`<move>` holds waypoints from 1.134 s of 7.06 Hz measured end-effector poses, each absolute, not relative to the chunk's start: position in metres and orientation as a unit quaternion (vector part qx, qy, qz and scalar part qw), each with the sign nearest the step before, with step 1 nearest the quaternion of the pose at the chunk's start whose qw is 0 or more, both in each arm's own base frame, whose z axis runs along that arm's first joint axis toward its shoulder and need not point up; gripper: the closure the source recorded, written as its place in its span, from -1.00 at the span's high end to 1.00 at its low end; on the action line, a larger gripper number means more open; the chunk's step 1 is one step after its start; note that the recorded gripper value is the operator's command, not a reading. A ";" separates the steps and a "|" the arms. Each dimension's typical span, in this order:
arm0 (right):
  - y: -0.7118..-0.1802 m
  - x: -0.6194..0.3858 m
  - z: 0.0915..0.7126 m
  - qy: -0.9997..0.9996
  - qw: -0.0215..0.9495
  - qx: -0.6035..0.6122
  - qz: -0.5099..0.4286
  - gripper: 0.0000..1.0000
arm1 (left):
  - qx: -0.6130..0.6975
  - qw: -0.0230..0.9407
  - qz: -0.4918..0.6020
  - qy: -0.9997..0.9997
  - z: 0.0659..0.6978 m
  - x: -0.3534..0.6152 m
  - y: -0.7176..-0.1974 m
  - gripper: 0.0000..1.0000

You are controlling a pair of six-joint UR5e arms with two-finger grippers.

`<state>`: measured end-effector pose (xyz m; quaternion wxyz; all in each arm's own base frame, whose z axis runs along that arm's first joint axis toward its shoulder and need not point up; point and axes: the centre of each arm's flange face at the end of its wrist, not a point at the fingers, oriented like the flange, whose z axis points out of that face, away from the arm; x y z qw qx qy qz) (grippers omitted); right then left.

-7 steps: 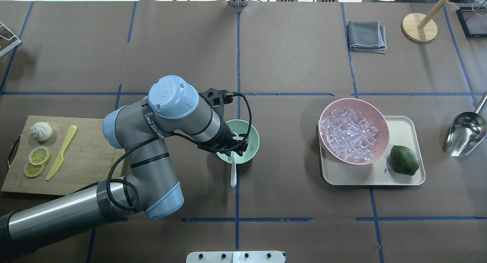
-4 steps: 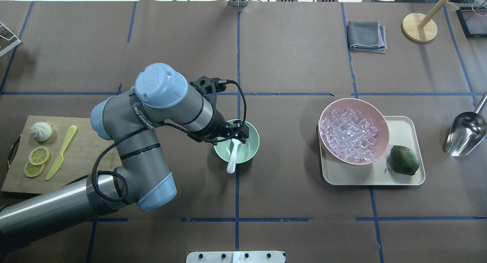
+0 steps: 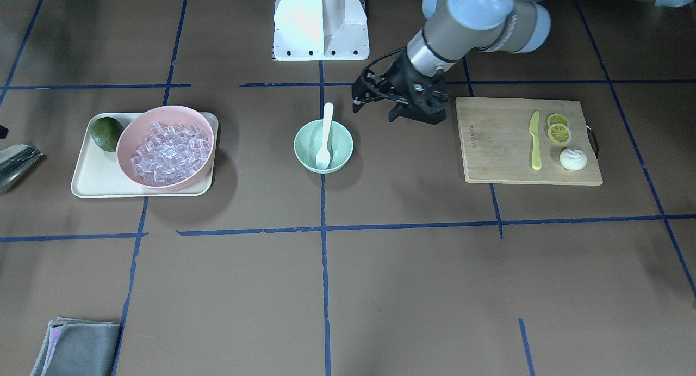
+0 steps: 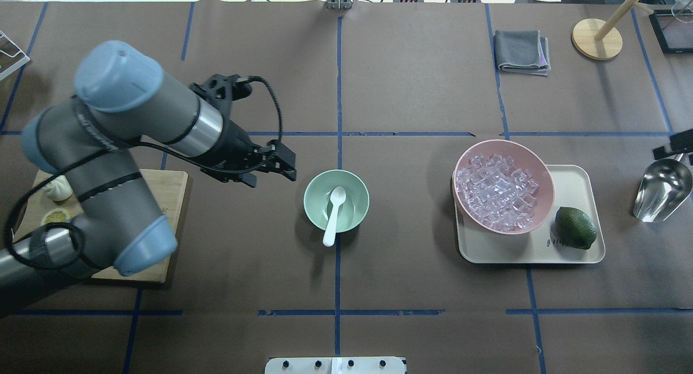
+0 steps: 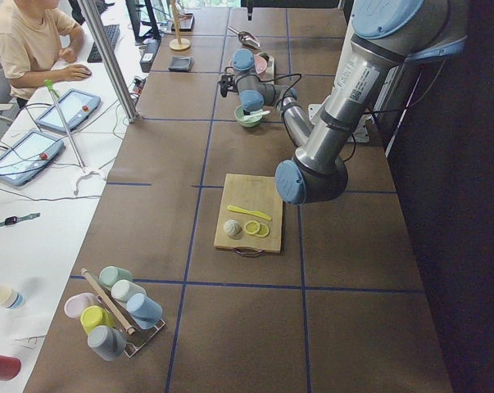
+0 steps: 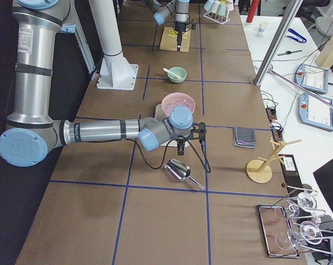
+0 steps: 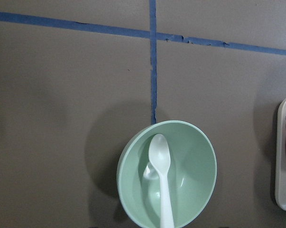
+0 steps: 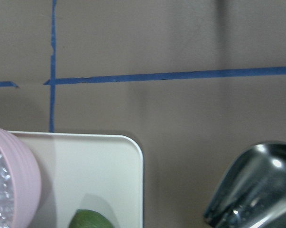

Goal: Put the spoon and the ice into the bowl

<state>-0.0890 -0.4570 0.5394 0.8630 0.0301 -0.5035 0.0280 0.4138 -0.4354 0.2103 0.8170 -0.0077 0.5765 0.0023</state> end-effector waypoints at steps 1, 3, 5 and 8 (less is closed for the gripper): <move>-0.467 -0.122 0.505 -0.508 0.860 0.030 0.046 1.00 | -0.007 0.817 -0.002 0.577 0.219 0.394 -0.432 0.75; -0.469 -0.202 0.427 -0.509 0.852 0.019 0.118 0.99 | -0.007 0.818 -0.008 0.575 0.229 0.381 -0.428 0.77; -0.455 -0.265 0.367 -0.485 0.854 -0.001 0.187 0.98 | -0.010 0.822 -0.011 0.569 0.239 0.382 -0.426 0.80; -0.419 -0.335 0.352 -0.425 0.875 -0.007 0.234 0.92 | -0.014 0.825 -0.013 0.565 0.245 0.386 -0.426 0.81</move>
